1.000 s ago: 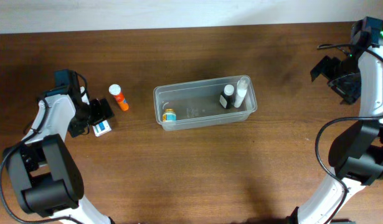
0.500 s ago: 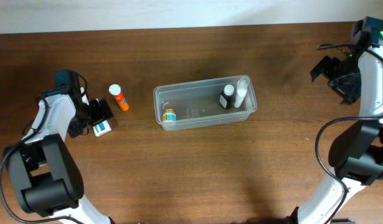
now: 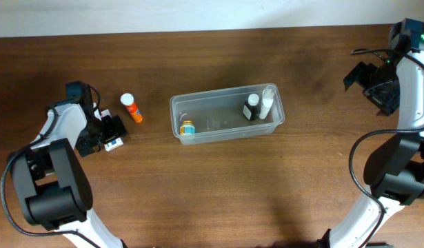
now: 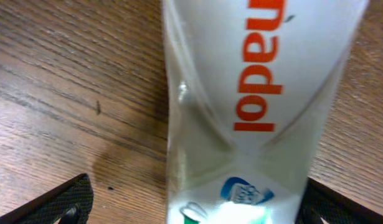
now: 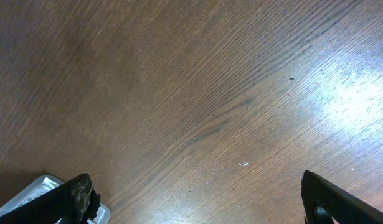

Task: Pack container
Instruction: 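Lower the left gripper and grasp the Panadol box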

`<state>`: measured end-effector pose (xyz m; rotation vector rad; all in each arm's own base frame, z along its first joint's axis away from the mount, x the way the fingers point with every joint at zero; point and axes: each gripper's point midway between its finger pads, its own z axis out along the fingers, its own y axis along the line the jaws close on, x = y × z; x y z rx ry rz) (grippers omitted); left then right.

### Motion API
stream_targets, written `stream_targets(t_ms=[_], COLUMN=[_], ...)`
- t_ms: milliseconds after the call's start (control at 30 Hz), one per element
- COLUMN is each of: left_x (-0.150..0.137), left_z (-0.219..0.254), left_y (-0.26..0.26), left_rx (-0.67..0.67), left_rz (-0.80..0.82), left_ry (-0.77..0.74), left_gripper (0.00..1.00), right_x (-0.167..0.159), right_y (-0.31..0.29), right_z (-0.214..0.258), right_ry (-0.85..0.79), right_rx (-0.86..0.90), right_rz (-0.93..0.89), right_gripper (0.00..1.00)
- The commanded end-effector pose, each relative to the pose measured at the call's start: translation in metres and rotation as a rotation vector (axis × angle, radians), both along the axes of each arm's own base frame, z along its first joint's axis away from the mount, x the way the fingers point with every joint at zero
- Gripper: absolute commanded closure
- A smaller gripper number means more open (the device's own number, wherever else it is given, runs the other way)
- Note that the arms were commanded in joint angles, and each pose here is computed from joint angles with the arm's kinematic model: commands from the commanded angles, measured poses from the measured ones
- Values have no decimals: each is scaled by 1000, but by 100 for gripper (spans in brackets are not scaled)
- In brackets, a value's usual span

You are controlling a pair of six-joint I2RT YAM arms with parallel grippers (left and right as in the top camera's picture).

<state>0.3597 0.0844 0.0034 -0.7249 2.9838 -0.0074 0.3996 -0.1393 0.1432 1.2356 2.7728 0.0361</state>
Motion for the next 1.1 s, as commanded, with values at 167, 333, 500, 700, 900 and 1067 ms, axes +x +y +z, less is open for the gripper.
stream_targets(t_ms=[167,333,500,700,900,1067], left_x=[4,6,5,5,5,6], left_z=[1,2,2,2,2,3], left_y=[9,9,9,9,9,9], left_rx=[31,31,30,30,30,30], left_rz=[18,18,18,19,18,18], left_ry=[-5,-13,-12,-12,-12,-12], left_gripper=[1,1,32,61,52,49], right_x=[0,0,0,0,0,0], right_y=[-2,-2,-2,-2,-2,-2], right_z=[5,5,5,5,5,5], right_ry=[-9,-10,-10,-9,-10,-10], right_rx=[-16,-16,-16,-15,-16,-16], right_rz=[-9,-10,-10,-10,-10,-10], right_gripper=[2,2,2,2,2,2])
